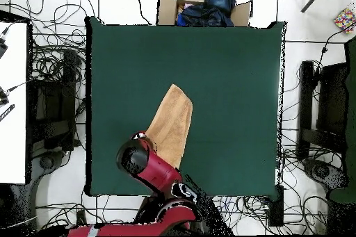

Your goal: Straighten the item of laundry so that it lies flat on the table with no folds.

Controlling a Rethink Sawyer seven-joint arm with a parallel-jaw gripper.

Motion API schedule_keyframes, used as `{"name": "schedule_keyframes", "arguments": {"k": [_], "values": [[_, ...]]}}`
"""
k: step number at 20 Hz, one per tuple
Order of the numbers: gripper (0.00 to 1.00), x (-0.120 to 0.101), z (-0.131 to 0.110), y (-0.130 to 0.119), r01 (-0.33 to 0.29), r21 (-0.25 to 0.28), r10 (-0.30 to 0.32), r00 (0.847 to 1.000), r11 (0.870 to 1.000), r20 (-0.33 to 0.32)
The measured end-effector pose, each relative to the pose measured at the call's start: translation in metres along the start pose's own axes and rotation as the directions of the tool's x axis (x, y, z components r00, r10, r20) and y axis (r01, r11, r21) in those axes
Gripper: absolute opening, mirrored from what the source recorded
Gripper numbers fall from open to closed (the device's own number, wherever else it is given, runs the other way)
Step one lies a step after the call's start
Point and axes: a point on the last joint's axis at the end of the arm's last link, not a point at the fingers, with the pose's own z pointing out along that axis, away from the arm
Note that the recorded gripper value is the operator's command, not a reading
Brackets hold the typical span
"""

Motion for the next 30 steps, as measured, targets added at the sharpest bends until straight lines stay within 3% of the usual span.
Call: {"name": "schedule_keyframes", "arguments": {"k": [11,12,17,20,21,23,24,30], "values": [[1.0,0.004,0.0,0.002,0.008,-0.004,-0.008,1.0,1.0,0.002],[0.0,0.01,0.0,0.003,0.022,-0.001,-0.022,1.0,1.0,0.006],[0.0,0.018,-0.001,0.001,0.044,0.01,-0.044,0.999,0.999,0.017],[0.0,0.026,-0.002,-0.004,0.079,0.049,-0.08,0.996,0.996,0.025],[0.0,0.035,-0.004,-0.009,0.11,0.097,-0.111,0.994,0.989,0.004],[0.0,0.04,-0.006,-0.011,0.127,0.127,-0.125,0.992,0.984,-0.022],[0.0,0.048,-0.012,-0.014,0.149,0.175,-0.136,0.987,0.973,-0.084],[0.0,0.044,-0.019,-0.017,0.14,0.216,-0.105,0.981,0.966,-0.164]]}}
